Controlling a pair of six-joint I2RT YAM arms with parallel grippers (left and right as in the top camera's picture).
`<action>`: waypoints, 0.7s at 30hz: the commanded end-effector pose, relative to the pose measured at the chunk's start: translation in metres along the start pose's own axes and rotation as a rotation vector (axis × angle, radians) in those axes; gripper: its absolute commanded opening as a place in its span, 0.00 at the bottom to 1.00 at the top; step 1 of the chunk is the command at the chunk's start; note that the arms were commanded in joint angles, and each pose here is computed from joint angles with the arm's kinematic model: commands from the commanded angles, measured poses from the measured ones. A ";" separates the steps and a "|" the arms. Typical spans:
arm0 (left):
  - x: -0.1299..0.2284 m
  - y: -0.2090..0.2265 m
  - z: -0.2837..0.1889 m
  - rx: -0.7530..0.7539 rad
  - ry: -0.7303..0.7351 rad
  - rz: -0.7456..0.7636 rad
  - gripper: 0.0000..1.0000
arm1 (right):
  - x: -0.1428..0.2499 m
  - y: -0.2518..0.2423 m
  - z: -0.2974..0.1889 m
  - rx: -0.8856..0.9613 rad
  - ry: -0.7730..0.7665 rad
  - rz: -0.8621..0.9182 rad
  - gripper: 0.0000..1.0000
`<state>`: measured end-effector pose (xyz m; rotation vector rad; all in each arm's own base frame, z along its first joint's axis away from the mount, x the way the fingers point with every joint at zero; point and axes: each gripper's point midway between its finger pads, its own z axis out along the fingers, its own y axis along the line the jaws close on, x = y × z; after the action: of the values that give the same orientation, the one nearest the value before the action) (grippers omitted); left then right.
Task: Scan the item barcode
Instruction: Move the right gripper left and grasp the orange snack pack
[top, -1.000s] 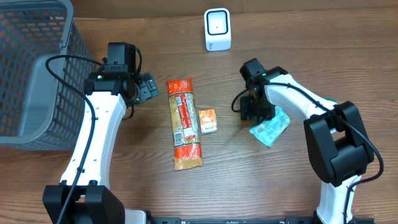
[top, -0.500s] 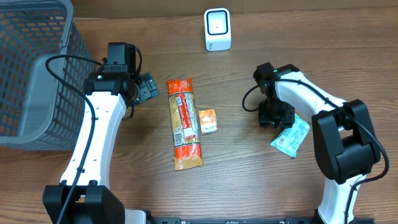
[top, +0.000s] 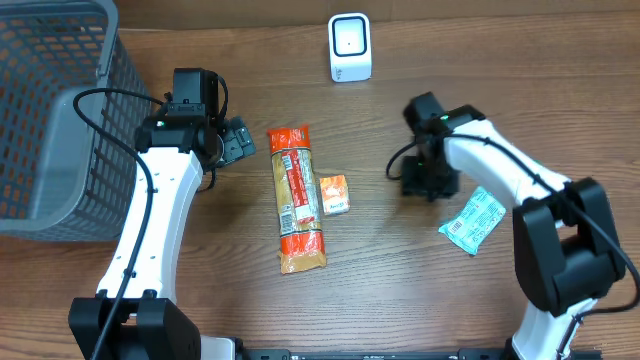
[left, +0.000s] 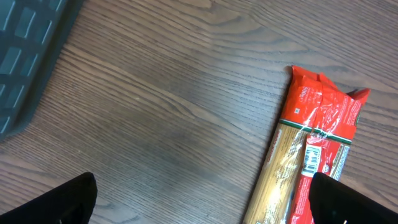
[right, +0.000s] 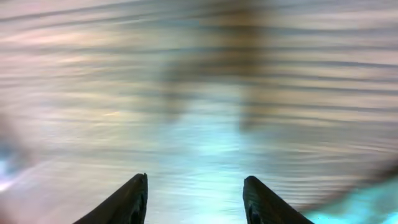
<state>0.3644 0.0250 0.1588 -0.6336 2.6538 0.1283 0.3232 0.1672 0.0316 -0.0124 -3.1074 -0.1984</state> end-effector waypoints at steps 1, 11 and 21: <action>-0.001 0.001 0.001 -0.010 -0.002 0.011 1.00 | 0.017 0.055 -0.007 -0.145 0.004 -0.169 0.53; -0.001 0.001 0.001 -0.010 -0.002 0.011 1.00 | 0.007 0.132 -0.007 -0.196 -0.211 -0.304 0.53; -0.001 0.001 0.001 -0.010 -0.002 0.011 1.00 | -0.001 0.115 0.002 -0.114 -0.252 -0.205 0.43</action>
<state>0.3644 0.0250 0.1588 -0.6336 2.6539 0.1278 0.3250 0.2926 0.0470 0.3775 -3.3142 -0.4636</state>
